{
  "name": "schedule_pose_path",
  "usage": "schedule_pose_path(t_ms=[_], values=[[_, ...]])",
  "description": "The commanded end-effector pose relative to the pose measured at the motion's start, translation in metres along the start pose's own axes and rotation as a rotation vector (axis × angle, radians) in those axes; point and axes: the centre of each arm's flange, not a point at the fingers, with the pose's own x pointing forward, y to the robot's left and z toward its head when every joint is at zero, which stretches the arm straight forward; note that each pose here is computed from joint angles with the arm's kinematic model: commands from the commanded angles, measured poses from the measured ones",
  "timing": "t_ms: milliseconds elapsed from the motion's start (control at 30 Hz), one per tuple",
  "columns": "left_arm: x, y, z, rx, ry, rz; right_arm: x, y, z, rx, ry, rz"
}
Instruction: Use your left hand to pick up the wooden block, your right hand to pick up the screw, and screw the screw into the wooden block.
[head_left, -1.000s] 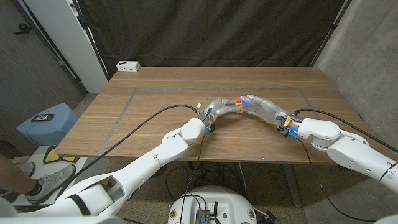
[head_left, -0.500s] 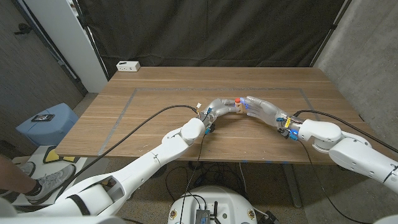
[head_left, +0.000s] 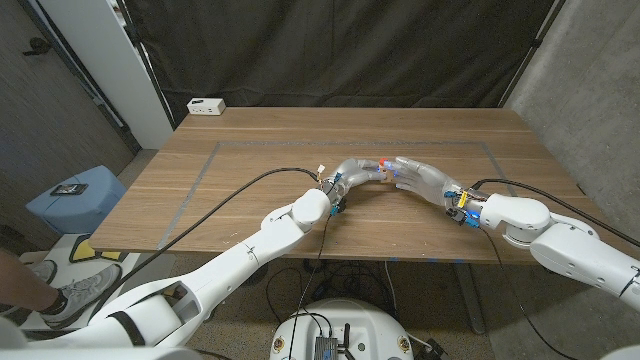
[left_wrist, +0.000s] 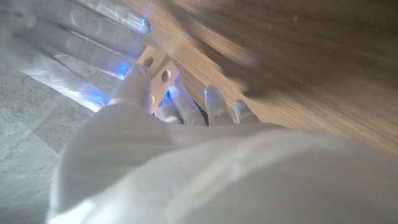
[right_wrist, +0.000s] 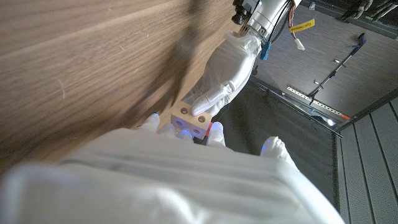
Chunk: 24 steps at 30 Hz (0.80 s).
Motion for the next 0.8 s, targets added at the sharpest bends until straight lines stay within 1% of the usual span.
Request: schedule_pose_path(t_ms=[33, 233, 600, 800], values=[[0.001, 0.001, 0.001, 0.010, 0.012, -0.001, -0.002, 0.003, 0.001, 0.002, -0.001, 0.014], [0.001, 0.001, 0.001, 0.014, 0.014, -0.002, -0.004, 0.001, 0.002, 0.008, -0.005, 0.001], [0.002, 0.002, 0.001, 0.023, 0.017, -0.005, -0.015, -0.009, 0.002, 0.002, 0.000, -0.048], [0.002, 0.002, 0.003, 0.038, 0.012, -0.008, -0.015, -0.014, 0.001, -0.002, 0.006, -0.066]])
